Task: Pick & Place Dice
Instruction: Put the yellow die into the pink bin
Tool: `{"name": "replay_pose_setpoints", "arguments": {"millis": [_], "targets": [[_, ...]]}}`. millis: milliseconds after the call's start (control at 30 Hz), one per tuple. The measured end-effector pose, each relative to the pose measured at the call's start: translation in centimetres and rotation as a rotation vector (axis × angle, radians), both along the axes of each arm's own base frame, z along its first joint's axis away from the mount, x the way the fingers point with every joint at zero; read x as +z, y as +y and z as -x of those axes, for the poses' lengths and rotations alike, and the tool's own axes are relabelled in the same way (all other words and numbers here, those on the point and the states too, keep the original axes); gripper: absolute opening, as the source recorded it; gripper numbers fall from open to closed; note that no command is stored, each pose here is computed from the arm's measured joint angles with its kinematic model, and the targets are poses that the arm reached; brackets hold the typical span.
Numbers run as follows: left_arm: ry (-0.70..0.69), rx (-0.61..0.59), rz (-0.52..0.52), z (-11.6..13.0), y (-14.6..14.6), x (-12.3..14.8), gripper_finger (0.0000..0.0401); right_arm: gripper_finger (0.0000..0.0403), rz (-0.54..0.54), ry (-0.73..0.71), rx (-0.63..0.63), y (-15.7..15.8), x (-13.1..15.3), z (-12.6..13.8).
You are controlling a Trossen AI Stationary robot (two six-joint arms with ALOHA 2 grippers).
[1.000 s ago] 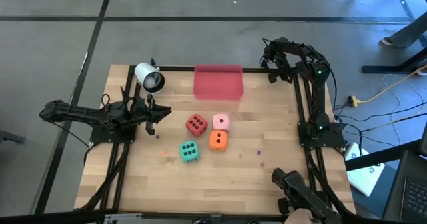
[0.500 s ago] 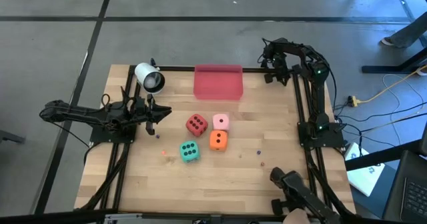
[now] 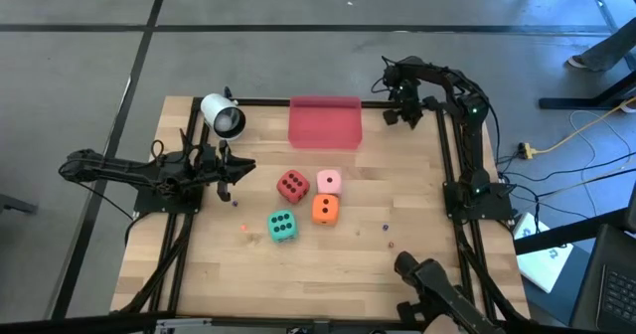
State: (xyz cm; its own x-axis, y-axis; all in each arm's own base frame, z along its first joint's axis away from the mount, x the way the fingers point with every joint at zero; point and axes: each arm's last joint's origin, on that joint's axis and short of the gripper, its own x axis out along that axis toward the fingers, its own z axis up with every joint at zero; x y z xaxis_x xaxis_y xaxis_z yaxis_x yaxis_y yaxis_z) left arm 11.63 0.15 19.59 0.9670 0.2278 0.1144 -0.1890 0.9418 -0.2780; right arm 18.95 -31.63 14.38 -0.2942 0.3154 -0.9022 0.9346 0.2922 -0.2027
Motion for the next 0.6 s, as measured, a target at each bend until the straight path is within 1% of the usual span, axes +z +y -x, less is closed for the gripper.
{"name": "replay_pose_setpoints", "arguments": {"millis": [133, 200, 367, 433, 500, 600], "targets": [[0.000, 0.000, 0.000, 0.0, 0.0, 0.0, 0.0061, 0.0017, 0.077, 0.030, 0.078, 0.4, 2.9, -0.3], [0.000, 0.000, -0.001, 0.0, 0.0, 0.0, 0.0061, 0.0022, 0.135, -0.015, 0.106, 0.7, 4.5, -0.9], [0.000, -0.001, -0.001, 0.0, 0.0, 0.0, 0.0061, 0.0039, 0.236, -0.196, 0.170, 1.6, 7.5, -2.1], [0.000, -0.001, -0.001, 0.0, 0.0, 0.0, 0.0061, 0.0056, 0.262, -0.270, 0.175, 2.1, 8.6, -2.5], [0.001, -0.002, -0.001, 0.0, 0.0, 0.0, 0.0061, 0.0082, 0.280, -0.329, 0.180, 2.3, 9.1, -3.0], [0.005, -0.022, -0.005, 0.0, -0.1, 0.0, 0.0061, 0.0133, 0.296, -0.342, 0.188, 2.6, 9.5, -3.3]]}}
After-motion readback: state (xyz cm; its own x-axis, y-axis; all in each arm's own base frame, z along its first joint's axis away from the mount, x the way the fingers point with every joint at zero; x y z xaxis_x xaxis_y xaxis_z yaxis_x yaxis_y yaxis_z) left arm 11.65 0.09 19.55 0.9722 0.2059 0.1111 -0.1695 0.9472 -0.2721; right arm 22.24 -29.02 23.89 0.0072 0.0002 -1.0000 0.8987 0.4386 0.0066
